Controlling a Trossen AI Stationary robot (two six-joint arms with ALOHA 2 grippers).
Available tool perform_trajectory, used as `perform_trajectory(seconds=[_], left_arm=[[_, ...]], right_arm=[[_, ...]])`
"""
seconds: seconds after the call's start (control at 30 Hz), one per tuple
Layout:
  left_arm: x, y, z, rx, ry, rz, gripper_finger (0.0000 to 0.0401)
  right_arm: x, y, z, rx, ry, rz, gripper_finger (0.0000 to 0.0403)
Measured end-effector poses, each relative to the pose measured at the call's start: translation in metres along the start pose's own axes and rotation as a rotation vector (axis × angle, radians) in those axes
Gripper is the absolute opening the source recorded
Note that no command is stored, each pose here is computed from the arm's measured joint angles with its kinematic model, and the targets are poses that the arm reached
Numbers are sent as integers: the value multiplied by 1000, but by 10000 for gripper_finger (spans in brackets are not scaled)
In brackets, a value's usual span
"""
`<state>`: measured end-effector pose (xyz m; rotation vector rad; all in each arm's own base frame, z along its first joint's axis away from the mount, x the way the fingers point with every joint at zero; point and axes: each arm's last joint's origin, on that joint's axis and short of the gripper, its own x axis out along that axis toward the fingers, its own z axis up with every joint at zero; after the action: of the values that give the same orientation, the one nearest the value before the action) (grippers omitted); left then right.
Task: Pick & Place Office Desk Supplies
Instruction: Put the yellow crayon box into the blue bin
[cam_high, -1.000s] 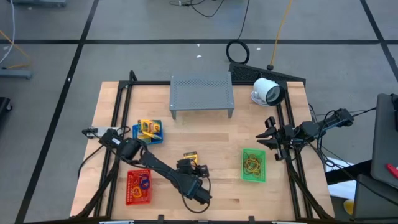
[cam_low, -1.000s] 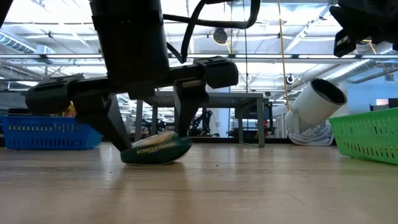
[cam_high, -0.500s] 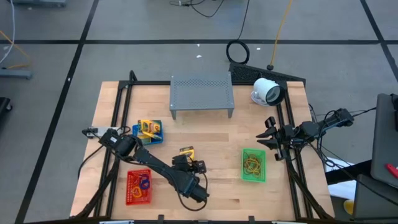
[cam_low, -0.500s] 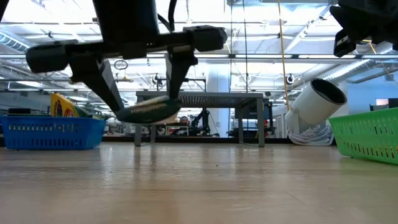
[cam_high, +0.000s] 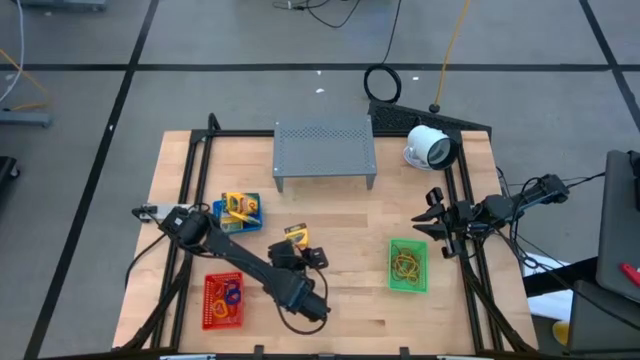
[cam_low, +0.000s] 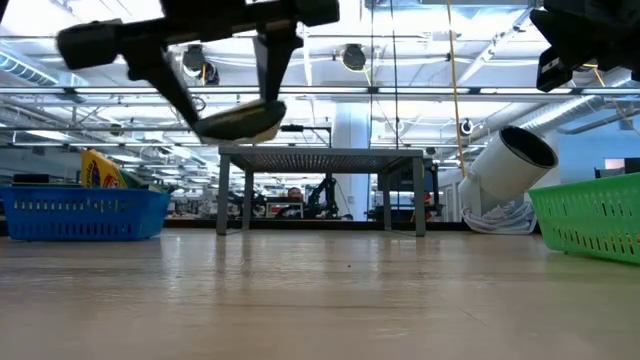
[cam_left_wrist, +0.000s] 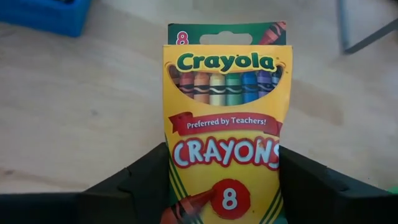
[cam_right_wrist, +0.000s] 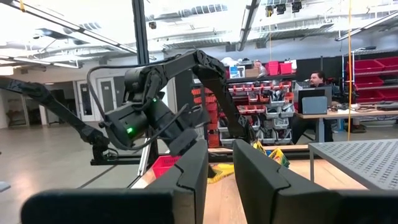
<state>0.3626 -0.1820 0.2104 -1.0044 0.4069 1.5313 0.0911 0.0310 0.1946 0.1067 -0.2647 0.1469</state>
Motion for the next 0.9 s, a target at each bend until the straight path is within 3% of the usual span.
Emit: perform_trajectory(seconds=[0.17, 0.47, 0.7, 0.9], left_arm=[[3, -7, 7, -31, -35, -40, 266], [26, -30, 30, -54, -67, 10, 253], [31, -44, 62, -80, -94, -1, 273], [34, -17, 92, -120, -148, 13, 259]], right_arm=[[0, 0, 0, 0, 0, 0, 66], [0, 0, 0, 0, 0, 0, 65], [0, 0, 0, 0, 0, 0, 66], [0, 0, 0, 0, 0, 0, 65]])
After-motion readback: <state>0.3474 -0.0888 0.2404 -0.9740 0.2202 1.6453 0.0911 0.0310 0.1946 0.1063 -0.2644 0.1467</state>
